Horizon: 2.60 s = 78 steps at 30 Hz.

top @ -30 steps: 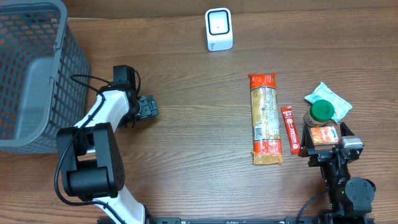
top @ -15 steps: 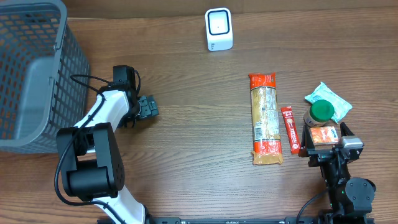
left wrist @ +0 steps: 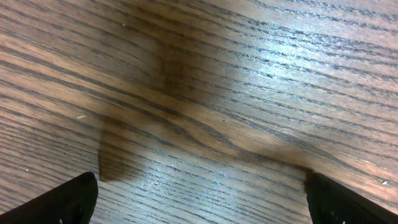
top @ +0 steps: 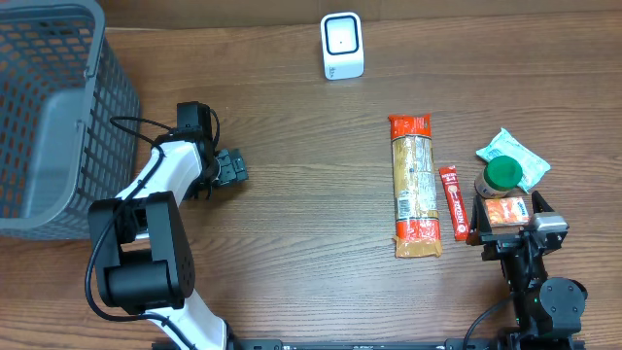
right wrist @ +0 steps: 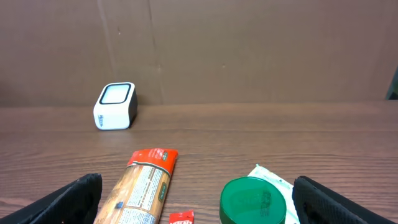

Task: Scan the item barcode

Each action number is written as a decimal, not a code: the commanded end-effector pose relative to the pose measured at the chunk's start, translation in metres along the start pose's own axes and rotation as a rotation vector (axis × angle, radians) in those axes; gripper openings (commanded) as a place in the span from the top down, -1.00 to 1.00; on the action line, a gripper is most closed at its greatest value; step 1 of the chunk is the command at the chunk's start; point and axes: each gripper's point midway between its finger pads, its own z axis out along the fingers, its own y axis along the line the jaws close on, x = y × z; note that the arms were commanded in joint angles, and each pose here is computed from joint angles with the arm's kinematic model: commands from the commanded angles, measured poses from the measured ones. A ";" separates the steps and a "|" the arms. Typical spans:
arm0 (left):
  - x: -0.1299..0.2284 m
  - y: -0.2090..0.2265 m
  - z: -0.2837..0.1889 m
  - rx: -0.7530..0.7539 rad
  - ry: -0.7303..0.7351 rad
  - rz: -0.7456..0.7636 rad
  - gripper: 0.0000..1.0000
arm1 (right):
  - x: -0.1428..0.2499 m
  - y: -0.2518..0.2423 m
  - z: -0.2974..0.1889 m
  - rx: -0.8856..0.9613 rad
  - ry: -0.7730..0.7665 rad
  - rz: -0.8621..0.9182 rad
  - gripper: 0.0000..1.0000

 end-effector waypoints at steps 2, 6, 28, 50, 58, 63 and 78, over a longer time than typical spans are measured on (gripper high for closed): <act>0.014 0.013 0.014 -0.068 0.048 0.023 -1.00 | 0.001 0.000 0.000 -0.002 -0.006 -0.005 -1.00; 0.006 0.013 0.000 -0.056 0.003 0.018 -0.99 | 0.001 0.000 0.000 -0.002 -0.006 -0.005 -1.00; -0.024 0.035 -0.290 0.146 -0.811 -0.089 -0.99 | 0.001 0.000 0.000 -0.002 -0.006 -0.005 -1.00; 0.051 0.056 -0.315 0.141 -0.792 -0.086 -1.00 | 0.001 0.000 0.000 -0.002 -0.006 -0.005 -1.00; 0.092 0.073 -0.324 0.113 -0.811 -0.101 -0.99 | 0.001 0.000 0.000 -0.002 -0.006 -0.005 -1.00; 0.109 0.078 -0.326 0.132 -0.864 -0.124 -0.99 | 0.001 0.000 0.000 -0.002 -0.006 -0.005 -1.00; 0.096 0.057 -0.356 0.386 -1.368 -0.152 -1.00 | 0.001 0.000 0.000 -0.002 -0.006 -0.005 -1.00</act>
